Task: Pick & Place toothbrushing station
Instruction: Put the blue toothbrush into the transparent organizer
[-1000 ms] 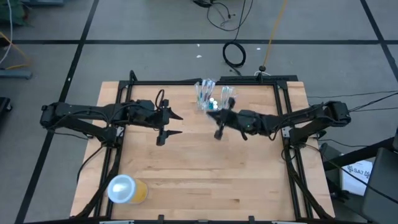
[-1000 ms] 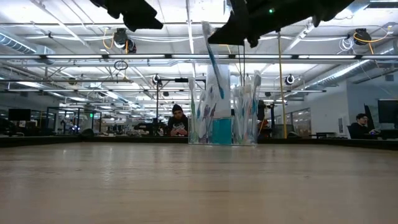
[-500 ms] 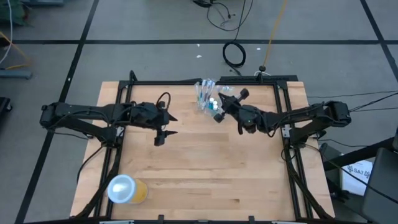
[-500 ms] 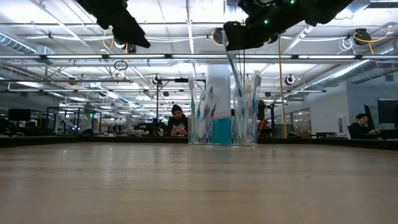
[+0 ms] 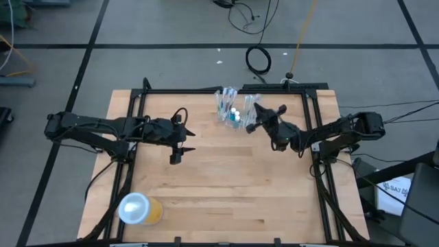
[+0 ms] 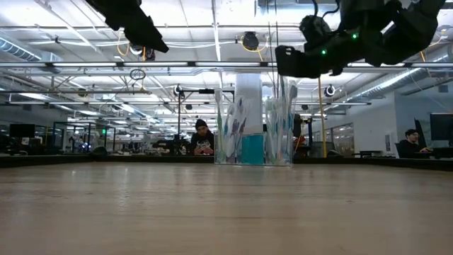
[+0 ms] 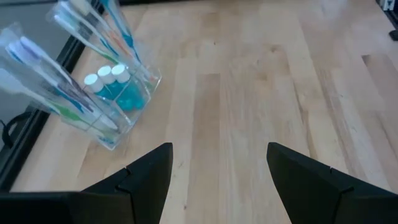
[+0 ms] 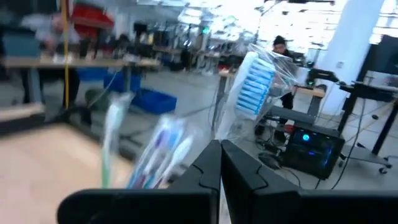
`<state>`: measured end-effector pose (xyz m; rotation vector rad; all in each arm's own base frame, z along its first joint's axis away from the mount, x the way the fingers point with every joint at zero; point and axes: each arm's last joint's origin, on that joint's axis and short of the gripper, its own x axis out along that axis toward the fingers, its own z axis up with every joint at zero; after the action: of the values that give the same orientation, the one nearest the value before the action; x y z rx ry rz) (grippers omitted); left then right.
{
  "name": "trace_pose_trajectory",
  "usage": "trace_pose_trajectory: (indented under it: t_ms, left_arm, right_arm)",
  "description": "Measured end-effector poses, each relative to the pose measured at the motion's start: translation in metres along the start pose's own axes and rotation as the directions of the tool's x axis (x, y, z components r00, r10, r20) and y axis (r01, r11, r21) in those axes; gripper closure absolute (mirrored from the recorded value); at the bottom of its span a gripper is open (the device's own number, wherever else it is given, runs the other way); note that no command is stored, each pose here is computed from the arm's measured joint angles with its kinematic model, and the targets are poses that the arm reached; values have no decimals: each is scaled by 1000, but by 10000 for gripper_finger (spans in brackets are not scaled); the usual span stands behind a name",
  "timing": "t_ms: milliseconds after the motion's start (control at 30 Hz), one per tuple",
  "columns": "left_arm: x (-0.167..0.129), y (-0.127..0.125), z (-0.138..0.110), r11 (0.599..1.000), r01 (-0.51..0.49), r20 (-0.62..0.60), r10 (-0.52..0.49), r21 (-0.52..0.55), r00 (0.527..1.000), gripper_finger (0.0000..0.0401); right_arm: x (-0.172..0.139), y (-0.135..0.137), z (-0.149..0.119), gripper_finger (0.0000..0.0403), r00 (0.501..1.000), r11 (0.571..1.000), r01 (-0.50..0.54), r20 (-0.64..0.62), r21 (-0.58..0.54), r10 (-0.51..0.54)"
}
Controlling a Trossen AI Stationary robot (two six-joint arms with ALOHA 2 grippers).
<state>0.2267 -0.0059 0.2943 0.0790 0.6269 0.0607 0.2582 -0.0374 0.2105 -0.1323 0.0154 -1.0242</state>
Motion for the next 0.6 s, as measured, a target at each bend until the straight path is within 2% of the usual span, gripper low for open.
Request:
trace_pose_trajectory:
  t_ms: [67, 300, 400, 600]
  left_arm:
    - [0, 0, 2, 1000, -4, 20, 4, 16, 1000, 132]
    - [-1, 1, 11, 997, -19, 111, 10, 77, 994, 132]
    - [-1, 2, 12, 994, -29, 127, 16, 105, 992, 132]
    - [0, 9, 14, 989, -98, 142, 82, 112, 987, 132]
  right_arm:
    - [1, -4, -3, 403, 1000, 1000, 14, 10, 23, -14]
    - [0, 0, -22, 403, 998, 998, -8, -70, -56, 5]
    - [-1, 1, -25, 403, 995, 998, -39, -96, -50, 34]
    - [-3, 2, -38, 403, 981, 995, -64, -191, -83, 47]
